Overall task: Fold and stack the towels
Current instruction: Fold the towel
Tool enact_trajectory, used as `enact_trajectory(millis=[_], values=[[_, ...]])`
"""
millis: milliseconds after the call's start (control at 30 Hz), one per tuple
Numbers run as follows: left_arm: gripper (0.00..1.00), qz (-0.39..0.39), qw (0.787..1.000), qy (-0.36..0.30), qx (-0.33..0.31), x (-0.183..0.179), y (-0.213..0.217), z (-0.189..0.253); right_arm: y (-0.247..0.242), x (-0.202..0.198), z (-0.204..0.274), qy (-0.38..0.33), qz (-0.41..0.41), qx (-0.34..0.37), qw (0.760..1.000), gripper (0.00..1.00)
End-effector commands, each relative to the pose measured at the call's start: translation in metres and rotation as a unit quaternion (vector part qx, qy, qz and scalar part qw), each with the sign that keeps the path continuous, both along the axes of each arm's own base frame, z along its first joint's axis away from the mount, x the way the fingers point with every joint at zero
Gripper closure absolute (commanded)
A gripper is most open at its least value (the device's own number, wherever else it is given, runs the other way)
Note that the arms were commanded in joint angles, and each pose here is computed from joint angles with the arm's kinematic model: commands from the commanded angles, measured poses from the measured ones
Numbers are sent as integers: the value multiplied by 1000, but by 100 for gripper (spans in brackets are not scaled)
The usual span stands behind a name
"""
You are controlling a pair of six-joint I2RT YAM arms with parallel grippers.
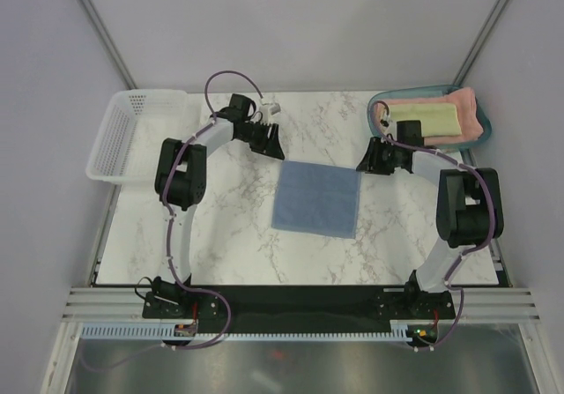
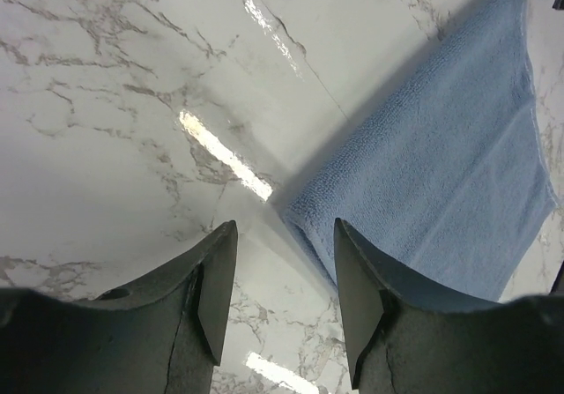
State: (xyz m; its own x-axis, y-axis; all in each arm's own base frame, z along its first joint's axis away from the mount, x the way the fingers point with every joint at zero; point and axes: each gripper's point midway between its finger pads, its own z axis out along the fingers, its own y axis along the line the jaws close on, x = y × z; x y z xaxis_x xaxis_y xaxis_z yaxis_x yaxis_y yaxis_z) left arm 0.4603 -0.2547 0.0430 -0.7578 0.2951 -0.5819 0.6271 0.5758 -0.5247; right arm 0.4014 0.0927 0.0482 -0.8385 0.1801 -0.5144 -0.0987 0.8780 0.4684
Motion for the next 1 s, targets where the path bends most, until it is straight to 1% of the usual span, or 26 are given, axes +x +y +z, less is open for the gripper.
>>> enact_trajectory(millis=[0, 67, 267, 467, 500, 567, 633, 700, 733, 767, 967], values=[[45, -31, 999, 9, -20, -4, -5, 3, -1, 12, 7, -22, 23, -1, 999, 56], [45, -42, 998, 15, -32, -8, -9, 1, 0, 14, 1, -15, 28, 0, 999, 57], [49, -43, 998, 21, -34, -4, -10, -4, 0, 19, -6, -20, 45, 0, 999, 59], [55, -47, 998, 23, -35, -1, -12, -5, 8, 19, -11, -23, 72, 18, 997, 59], [58, -49, 998, 26, -36, -3, -13, -6, -2, 22, -11, -24, 62, 22, 998, 59], [60, -52, 998, 26, -37, -4, -14, -5, -1, 21, -14, -22, 66, 30, 997, 59], [62, -52, 998, 27, -37, -4, -13, -6, 2, 21, -14, -24, 73, 38, 996, 61], [62, -50, 998, 32, -33, -6, -13, -8, 4, 21, -18, -20, 75, 42, 996, 62], [61, -49, 998, 30, -32, -5, -13, -8, 2, 21, -21, -16, 73, 39, 996, 62], [57, -49, 998, 31, -32, -6, -13, -8, 0, 21, -24, -13, 70, 34, 997, 62], [58, -41, 998, 35, -17, -6, -12, -14, -1, 23, -28, -10, 67, 31, 997, 65]])
